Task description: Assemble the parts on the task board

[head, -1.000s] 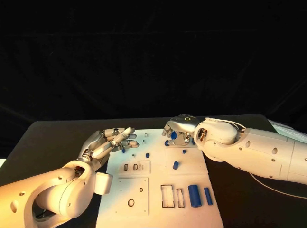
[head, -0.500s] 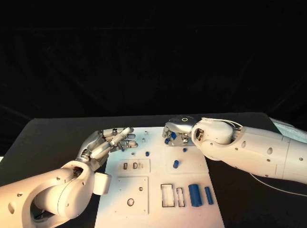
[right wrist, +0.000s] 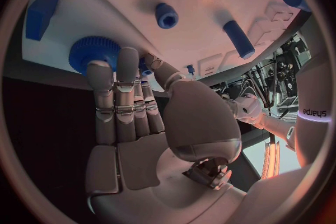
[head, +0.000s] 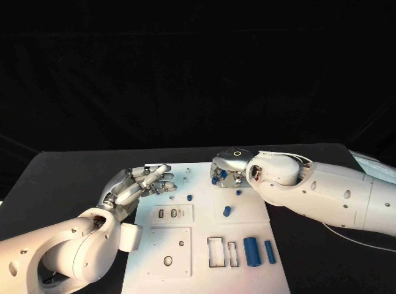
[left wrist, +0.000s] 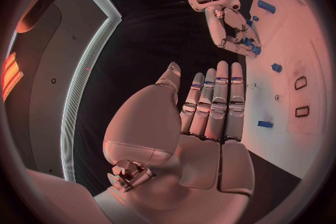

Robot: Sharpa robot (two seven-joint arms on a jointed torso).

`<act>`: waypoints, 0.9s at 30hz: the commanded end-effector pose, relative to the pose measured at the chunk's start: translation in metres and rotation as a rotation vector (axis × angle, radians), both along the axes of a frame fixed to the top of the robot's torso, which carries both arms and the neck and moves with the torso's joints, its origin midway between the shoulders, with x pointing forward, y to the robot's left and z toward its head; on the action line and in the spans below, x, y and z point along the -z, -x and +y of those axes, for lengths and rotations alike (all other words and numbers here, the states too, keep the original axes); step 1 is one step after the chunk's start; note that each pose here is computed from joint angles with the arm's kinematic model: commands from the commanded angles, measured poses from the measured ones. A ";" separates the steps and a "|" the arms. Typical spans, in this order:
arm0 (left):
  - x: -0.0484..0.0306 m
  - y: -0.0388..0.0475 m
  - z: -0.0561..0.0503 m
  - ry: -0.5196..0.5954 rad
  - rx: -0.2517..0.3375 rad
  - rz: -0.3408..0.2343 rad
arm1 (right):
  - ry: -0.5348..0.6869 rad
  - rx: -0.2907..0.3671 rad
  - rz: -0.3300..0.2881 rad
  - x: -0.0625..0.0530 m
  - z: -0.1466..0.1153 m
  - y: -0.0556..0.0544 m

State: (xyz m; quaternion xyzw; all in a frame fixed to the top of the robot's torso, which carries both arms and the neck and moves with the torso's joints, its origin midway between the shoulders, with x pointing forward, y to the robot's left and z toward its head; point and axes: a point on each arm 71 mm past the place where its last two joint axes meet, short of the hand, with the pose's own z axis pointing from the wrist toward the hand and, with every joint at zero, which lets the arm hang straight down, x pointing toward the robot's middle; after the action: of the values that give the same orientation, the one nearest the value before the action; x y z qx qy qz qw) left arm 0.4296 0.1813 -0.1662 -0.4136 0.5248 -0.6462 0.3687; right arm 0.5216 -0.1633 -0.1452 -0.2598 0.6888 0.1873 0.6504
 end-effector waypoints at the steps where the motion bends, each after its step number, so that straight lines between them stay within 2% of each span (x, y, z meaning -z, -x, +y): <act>1: -0.0007 -0.0002 0.000 0.010 0.012 0.004 | 0.004 -0.020 -0.015 0.002 0.002 0.002; 7: 0.0000 -0.0009 0.001 0.009 0.006 0.011 | -0.043 -0.026 -0.049 -0.002 0.002 0.003; 17: 0.0017 -0.0031 0.004 0.008 0.002 0.020 | -0.182 -0.005 -0.100 -0.016 0.004 0.005; 27: 0.0020 -0.0038 0.003 0.015 0.010 0.021 | -0.242 0.040 -0.127 -0.023 0.013 -0.004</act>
State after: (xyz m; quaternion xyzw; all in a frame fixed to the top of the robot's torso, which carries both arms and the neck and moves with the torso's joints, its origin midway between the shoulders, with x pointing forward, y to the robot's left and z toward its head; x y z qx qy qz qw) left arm 0.4340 0.1873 -0.1696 -0.4259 0.5266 -0.6371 0.3679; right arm 0.5233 -0.1499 -0.1257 -0.2034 0.6315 0.2388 0.7091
